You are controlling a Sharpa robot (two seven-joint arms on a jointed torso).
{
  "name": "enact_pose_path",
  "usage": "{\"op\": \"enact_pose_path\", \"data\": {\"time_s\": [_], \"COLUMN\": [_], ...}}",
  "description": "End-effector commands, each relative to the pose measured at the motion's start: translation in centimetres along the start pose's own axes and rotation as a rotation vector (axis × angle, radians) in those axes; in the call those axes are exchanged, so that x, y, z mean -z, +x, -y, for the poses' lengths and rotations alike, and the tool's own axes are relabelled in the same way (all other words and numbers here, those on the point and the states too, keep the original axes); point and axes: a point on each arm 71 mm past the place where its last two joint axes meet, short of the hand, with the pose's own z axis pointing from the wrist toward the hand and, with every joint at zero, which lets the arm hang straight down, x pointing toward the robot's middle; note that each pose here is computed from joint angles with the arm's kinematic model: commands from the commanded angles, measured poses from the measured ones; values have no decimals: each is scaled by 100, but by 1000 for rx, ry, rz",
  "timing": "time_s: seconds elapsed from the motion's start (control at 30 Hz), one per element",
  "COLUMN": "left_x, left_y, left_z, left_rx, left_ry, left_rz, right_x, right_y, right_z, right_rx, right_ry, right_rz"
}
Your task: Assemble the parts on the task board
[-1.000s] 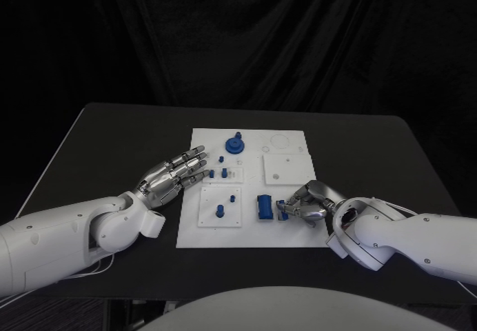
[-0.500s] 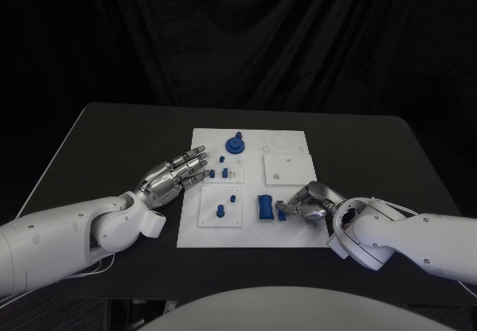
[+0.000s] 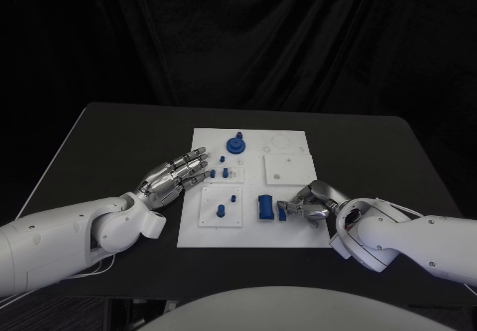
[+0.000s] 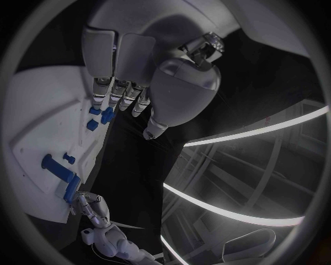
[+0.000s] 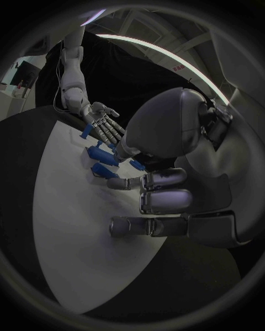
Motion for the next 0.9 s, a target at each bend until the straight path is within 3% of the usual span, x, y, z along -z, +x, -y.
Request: {"op": "enact_pose_path", "data": {"time_s": [0.03,0.27,0.53,0.73,0.9], "left_x": [14,28,59,143,226], "left_y": [10,7,17,14,69], "left_z": [0,-4,34,121,210], "left_rx": [11,12,6,-13,-44], "left_ry": [11,14,64,146,234], "left_rz": [-9,-6,7,42,43], "right_x": [66,153,189,207,208], "right_y": [-30,-45,-70,-84,-86], "right_z": [-73,-83,9,86,135], "right_rx": [29,62,89,110,127], "right_ry": [-93,-124,-82,-40,-10], "right_rz": [53,49,11,-21,-46]}}
